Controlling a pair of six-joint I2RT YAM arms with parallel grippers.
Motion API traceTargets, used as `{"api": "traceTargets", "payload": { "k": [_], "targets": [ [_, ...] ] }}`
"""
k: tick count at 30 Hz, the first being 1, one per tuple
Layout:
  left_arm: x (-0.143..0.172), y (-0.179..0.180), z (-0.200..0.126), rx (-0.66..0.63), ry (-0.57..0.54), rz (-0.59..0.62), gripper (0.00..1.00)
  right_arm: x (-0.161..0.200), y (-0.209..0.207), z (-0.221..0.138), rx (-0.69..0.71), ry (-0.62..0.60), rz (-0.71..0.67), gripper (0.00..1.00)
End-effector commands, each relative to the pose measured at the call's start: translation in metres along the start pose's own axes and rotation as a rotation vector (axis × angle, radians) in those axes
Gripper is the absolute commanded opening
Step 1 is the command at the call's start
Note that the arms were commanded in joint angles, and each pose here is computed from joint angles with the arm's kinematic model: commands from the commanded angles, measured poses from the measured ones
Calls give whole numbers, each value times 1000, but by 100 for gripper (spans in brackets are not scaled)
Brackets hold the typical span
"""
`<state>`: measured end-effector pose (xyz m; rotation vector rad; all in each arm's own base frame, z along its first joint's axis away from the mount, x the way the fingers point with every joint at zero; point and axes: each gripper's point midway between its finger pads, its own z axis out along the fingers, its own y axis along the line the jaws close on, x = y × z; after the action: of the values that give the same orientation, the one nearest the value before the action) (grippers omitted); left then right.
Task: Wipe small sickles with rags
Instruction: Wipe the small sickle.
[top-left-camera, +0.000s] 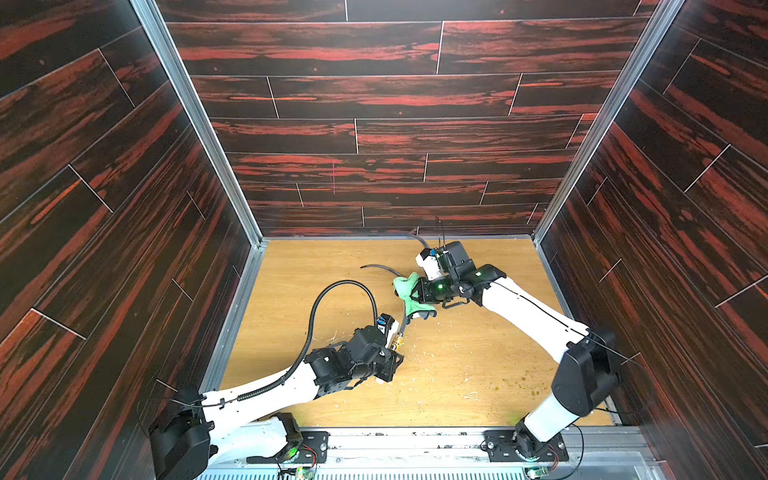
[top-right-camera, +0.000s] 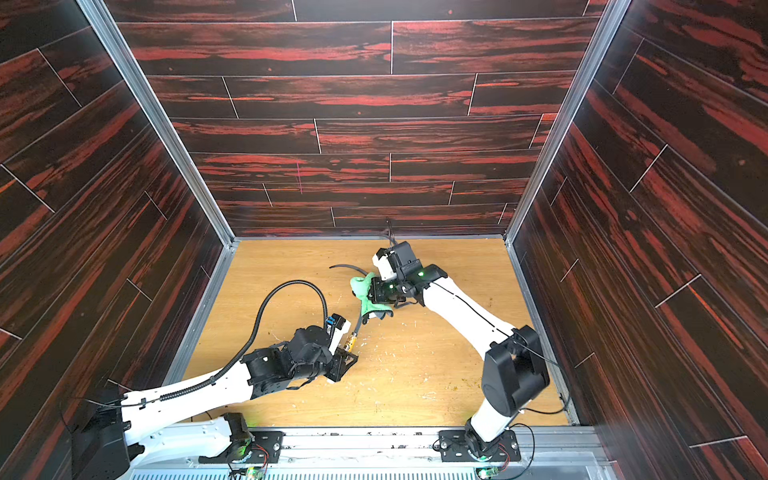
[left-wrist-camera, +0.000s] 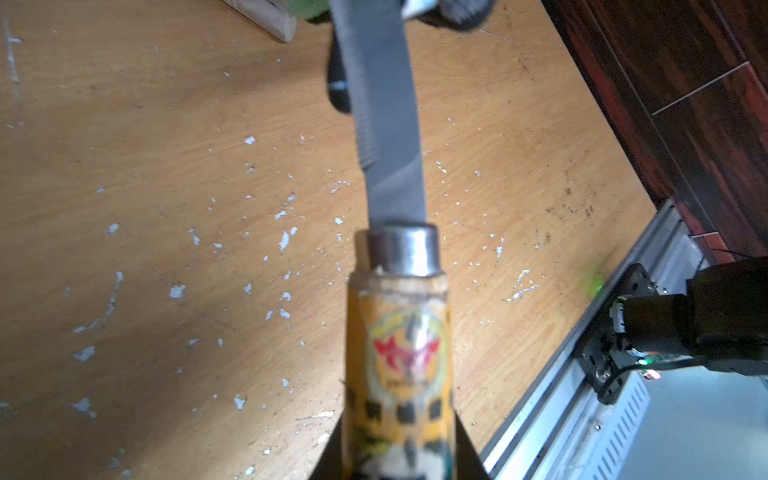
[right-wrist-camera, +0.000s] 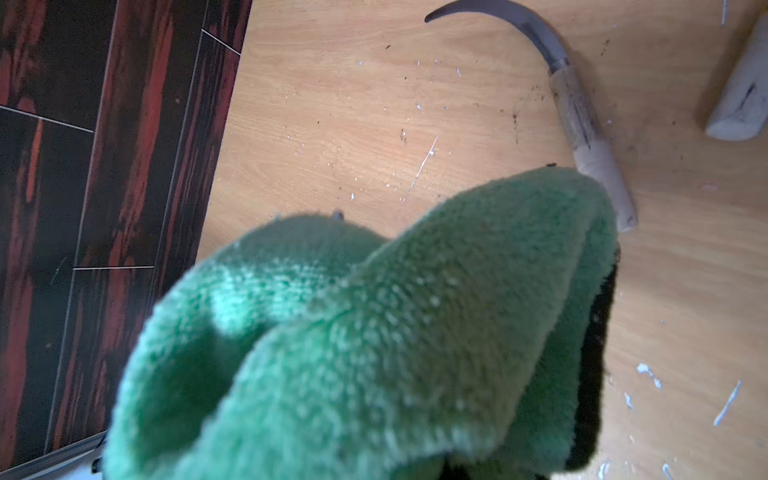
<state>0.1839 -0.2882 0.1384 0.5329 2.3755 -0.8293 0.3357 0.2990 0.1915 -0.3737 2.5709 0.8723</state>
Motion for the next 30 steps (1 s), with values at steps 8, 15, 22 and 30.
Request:
{"api": "traceTargets", "payload": {
  "k": [8, 15, 22, 30],
  "targets": [
    [-24, -49, -19, 226, -139, 56, 0, -44, -49, 1, 50, -52, 48, 0],
    [-30, -50, -20, 310, -247, -101, 0, -49, -53, -43, 52, -138, 17, 0],
    [-56, -63, -22, 433, -374, -213, 0, 15, -8, -71, -223, -116, 27, 0],
    [-95, -82, -44, 659, -502, -305, 0, 42, 15, -104, -316, -184, -69, 0]
  ]
}}
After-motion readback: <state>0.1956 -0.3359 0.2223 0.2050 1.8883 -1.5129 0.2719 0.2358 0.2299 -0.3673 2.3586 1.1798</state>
